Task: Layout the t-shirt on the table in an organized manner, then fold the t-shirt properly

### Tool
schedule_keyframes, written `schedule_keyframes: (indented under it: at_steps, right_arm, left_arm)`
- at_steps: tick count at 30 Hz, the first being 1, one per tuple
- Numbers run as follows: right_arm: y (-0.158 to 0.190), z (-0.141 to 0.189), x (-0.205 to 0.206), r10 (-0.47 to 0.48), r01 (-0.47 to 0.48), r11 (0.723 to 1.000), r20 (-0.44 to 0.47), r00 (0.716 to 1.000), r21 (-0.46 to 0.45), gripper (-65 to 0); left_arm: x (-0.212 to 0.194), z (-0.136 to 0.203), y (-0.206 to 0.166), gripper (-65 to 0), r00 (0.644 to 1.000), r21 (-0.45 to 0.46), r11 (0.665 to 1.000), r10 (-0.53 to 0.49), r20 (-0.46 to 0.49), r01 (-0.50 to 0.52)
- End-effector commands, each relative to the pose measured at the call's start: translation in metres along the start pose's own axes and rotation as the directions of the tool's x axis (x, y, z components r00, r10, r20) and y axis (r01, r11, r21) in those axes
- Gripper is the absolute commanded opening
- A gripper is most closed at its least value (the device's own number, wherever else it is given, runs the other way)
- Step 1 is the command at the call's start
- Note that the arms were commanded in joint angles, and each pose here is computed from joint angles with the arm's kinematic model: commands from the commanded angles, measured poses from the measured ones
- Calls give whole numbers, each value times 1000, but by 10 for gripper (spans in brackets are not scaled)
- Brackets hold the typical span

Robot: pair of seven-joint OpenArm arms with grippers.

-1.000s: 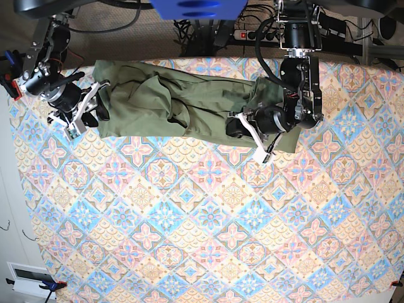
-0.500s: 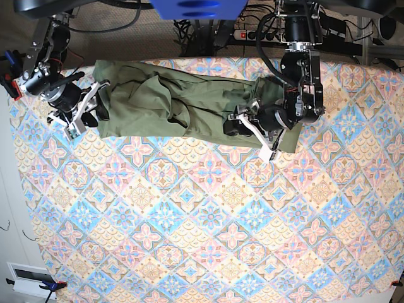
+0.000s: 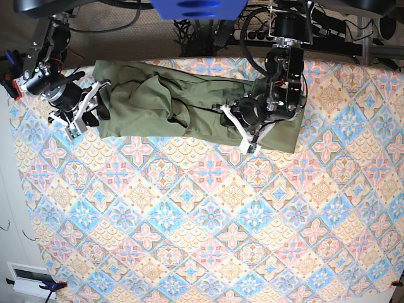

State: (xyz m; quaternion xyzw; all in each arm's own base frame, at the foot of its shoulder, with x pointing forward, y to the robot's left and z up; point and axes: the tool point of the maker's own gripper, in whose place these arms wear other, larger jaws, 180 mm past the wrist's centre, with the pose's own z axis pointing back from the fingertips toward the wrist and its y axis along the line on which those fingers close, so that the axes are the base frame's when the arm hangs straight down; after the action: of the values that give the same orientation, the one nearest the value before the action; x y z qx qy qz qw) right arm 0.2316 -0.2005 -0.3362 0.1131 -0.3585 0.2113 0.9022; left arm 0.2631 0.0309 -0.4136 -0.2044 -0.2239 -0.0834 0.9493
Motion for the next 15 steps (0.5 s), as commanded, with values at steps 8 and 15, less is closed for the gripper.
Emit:
schedule_keyframes:
  at_steps: [8, 15]
  right_arm:
    - [-3, 5, 11, 21, -20, 1000, 37, 999, -4, -453]
    - [-3, 5, 11, 21, -20, 1000, 37, 999, -4, -453]
  left_arm:
    - [23, 5, -2, -650, 996, 7, 1000, -10, 88, 10]
    - [62, 36, 1, -650, 967, 30, 999, -19, 253, 12]
